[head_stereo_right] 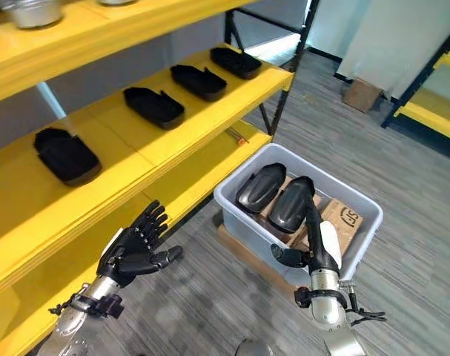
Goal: Move parts from the plastic box to the shelf.
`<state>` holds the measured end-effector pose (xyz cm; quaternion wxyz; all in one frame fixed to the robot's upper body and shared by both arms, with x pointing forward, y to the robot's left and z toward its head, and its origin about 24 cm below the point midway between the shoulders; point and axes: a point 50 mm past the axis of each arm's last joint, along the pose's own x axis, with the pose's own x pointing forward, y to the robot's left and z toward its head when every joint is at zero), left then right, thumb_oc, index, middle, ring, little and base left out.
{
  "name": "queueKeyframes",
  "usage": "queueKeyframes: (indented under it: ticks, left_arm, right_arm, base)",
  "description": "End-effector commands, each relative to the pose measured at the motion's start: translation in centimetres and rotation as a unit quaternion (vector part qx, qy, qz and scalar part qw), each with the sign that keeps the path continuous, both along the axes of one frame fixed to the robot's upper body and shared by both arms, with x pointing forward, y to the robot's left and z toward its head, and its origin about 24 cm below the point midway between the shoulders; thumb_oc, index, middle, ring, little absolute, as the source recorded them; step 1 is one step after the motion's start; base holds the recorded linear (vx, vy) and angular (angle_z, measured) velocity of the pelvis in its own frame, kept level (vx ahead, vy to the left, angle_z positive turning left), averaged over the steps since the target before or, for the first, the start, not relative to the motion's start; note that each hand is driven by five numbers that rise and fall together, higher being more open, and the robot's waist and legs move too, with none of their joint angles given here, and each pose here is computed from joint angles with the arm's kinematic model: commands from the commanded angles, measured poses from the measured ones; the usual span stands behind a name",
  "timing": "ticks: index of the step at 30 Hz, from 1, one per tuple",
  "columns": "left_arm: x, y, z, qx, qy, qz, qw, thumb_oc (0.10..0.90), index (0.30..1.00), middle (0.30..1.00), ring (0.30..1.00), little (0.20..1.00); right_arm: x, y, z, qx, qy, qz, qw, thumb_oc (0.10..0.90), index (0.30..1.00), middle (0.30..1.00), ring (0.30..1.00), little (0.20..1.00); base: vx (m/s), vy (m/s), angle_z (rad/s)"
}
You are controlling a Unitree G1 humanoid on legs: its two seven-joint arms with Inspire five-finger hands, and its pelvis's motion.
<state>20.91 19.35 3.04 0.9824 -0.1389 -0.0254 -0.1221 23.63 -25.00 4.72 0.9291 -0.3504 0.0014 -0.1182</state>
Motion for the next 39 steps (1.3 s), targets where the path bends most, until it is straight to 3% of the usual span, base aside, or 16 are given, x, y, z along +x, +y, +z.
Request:
queueKeyframes:
  ticks: [1, 7, 12, 23, 32, 39]
  left_arm:
    - [1.6, -0.3, 5.6, -0.074, -0.144, 0.015, 0.987, 0.900, 1.000, 1.000, 1.000, 1.000]
    - [2.1, -1.4, 5.5, -0.062, -0.145, 0.008, 0.987, 0.900, 1.000, 1.000, 1.000, 1.000]
    - [1.4, -1.6, 5.9, -0.058, -0.161, 0.019, 0.985, 0.900, 1.000, 1.000, 1.000, 1.000]
    - [2.4, -2.7, 6.1, -0.034, -0.173, -0.031, 0.984, 0.900, 1.000, 1.000, 1.000, 1.000]
    - [2.4, -1.8, 6.5, 0.013, -0.172, -0.032, 0.985, 0.900, 1.000, 1.000, 1.000, 1.000]
    - [1.5, -1.1, 5.7, 0.034, -0.150, -0.009, 0.988, 0.900, 1.000, 1.000, 1.000, 1.000]
  right_arm:
    - [1.3, -0.2, 4.5, -0.029, -0.106, 0.008, 0.994, 0.900, 1.000, 1.000, 1.000, 1.000]
    - [1.7, -0.1, 5.8, -0.067, -0.139, 0.038, 0.987, 0.900, 1.000, 1.000, 1.000, 1.000]
    - [2.3, 2.4, 6.0, -0.078, -0.165, 0.114, 0.977, 0.900, 1.000, 1.000, 1.000, 1.000]
    - [2.3, 4.4, 4.8, -0.038, -0.161, 0.117, 0.979, 0.900, 1.000, 1.000, 1.000, 1.000]
    - [2.0, 4.9, 4.3, -0.034, -0.150, 0.104, 0.983, 0.900, 1.000, 1.000, 1.000, 1.000]
    - [3.2, 7.1, 4.6, -0.008, -0.149, 0.147, 0.978, 0.900, 1.000, 1.000, 1.000, 1.000]
  base:
    - [-0.10, -0.372, -0.86]
    - [-0.03, -0.255, -0.52]
    - [0.06, 0.010, -1.10]
    - [0.18, 0.234, -0.82]
    - [0.10, 0.204, -0.37]
    - [0.05, 0.105, -0.90]
